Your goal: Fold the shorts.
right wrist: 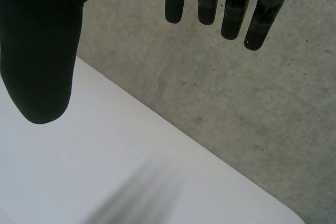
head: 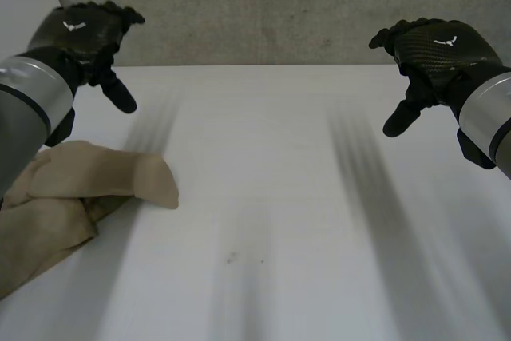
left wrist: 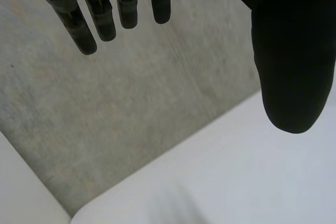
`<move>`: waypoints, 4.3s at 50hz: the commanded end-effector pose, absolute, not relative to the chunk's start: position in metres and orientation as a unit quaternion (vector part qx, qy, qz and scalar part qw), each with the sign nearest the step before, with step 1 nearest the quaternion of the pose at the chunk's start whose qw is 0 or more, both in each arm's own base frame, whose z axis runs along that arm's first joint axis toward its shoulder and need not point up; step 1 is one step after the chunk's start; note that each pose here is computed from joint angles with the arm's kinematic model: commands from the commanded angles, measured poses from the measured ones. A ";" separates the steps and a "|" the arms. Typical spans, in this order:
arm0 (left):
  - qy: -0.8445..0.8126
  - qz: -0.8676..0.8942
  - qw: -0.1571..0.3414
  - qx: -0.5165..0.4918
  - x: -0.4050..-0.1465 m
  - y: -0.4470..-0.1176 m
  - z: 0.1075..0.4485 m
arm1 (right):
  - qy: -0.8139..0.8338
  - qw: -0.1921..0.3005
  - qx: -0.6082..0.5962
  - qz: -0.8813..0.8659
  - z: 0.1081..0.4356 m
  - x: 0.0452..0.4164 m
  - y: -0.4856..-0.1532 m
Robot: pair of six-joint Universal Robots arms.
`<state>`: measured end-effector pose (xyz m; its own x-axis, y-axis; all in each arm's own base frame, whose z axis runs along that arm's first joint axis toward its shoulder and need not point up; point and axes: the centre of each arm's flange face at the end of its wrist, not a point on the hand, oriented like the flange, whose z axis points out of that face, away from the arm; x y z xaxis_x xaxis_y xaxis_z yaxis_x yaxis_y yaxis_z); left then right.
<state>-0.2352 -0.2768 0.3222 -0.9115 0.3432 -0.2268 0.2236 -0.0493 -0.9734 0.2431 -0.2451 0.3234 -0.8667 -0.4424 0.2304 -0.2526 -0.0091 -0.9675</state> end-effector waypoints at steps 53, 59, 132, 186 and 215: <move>-0.448 0.888 -0.029 -0.104 -0.271 -0.232 0.425 | 0.691 0.039 -0.267 -0.671 0.316 0.242 -0.256; -0.510 0.856 -0.051 -0.068 -0.229 -0.269 0.388 | 0.691 0.041 -0.271 -0.669 0.315 0.243 -0.255; -0.614 0.710 0.019 -0.345 -0.337 -0.182 0.269 | 0.699 0.013 -0.292 -0.653 0.300 0.243 -0.264; -0.716 0.661 0.000 -0.223 -0.274 -0.179 0.236 | 0.733 0.053 -0.404 -0.544 0.252 0.237 -0.245; -0.826 0.508 0.055 -0.238 -0.226 -0.144 0.189 | 0.669 0.095 -0.490 -0.551 0.137 0.271 -0.253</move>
<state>-0.2246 -0.1436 0.1938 -0.8954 0.3742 -0.2412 0.3634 0.3014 -0.8816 0.2623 -0.2420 0.1388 -0.4867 -0.8008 0.3492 -0.5896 0.0061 -0.8077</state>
